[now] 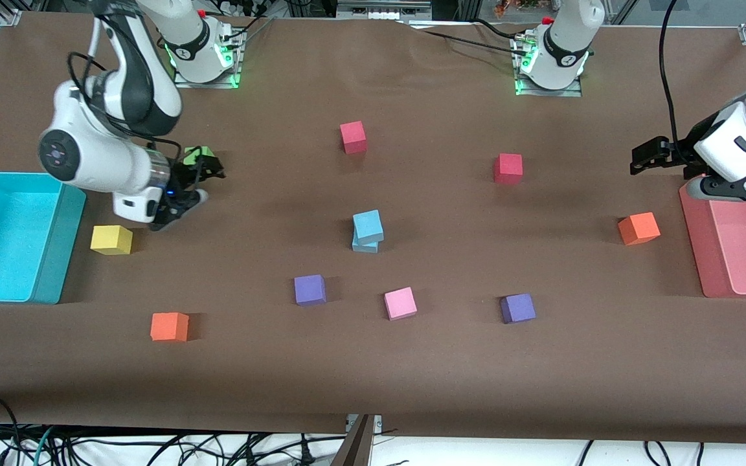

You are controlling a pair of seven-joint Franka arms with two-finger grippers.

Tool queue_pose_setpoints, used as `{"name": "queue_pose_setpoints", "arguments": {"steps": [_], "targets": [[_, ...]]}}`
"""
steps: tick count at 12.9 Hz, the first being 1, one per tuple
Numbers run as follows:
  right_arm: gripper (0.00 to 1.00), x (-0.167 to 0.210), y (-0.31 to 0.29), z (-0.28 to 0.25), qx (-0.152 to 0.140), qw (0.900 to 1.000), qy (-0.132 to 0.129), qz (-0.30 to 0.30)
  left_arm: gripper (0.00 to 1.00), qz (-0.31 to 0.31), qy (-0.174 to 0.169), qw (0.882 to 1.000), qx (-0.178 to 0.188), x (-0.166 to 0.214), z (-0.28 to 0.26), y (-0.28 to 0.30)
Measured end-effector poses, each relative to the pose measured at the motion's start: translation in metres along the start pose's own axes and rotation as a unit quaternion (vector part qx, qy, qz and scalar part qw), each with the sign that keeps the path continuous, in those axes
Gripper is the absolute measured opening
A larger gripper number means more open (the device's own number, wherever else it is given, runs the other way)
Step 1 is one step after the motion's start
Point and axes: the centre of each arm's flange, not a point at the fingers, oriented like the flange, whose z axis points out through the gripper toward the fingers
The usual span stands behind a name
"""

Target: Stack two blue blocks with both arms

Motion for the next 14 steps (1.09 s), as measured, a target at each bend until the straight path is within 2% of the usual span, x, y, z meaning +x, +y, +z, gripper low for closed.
{"name": "queue_pose_setpoints", "arguments": {"steps": [2, 4, 7, 10, 14], "targets": [[1.00, -0.022, 0.024, -0.054, -0.030, 0.997, 0.000, 0.075, 1.00, 0.000, 0.000, 1.000, 0.000, 0.000, 0.000, 0.000], [1.00, -0.046, 0.050, -0.116, -0.035, 0.990, 0.011, 0.133, 1.00, 0.000, -0.001, 1.000, 0.000, 0.000, 0.000, 0.000], [1.00, -0.077, 0.077, -0.186, -0.038, 0.982, 0.055, 0.174, 1.00, 0.000, -0.004, 1.000, 0.000, -0.001, 0.001, 0.000], [1.00, -0.096, 0.078, -0.206, -0.060, 0.975, 0.066, 0.202, 1.00, 0.000, -0.008, 1.000, 0.000, -0.001, 0.002, 0.000], [1.00, -0.103, 0.073, -0.201, -0.081, 0.972, 0.074, 0.206, 1.00, 0.000, -0.010, 1.000, 0.000, -0.002, 0.003, 0.000]]}}
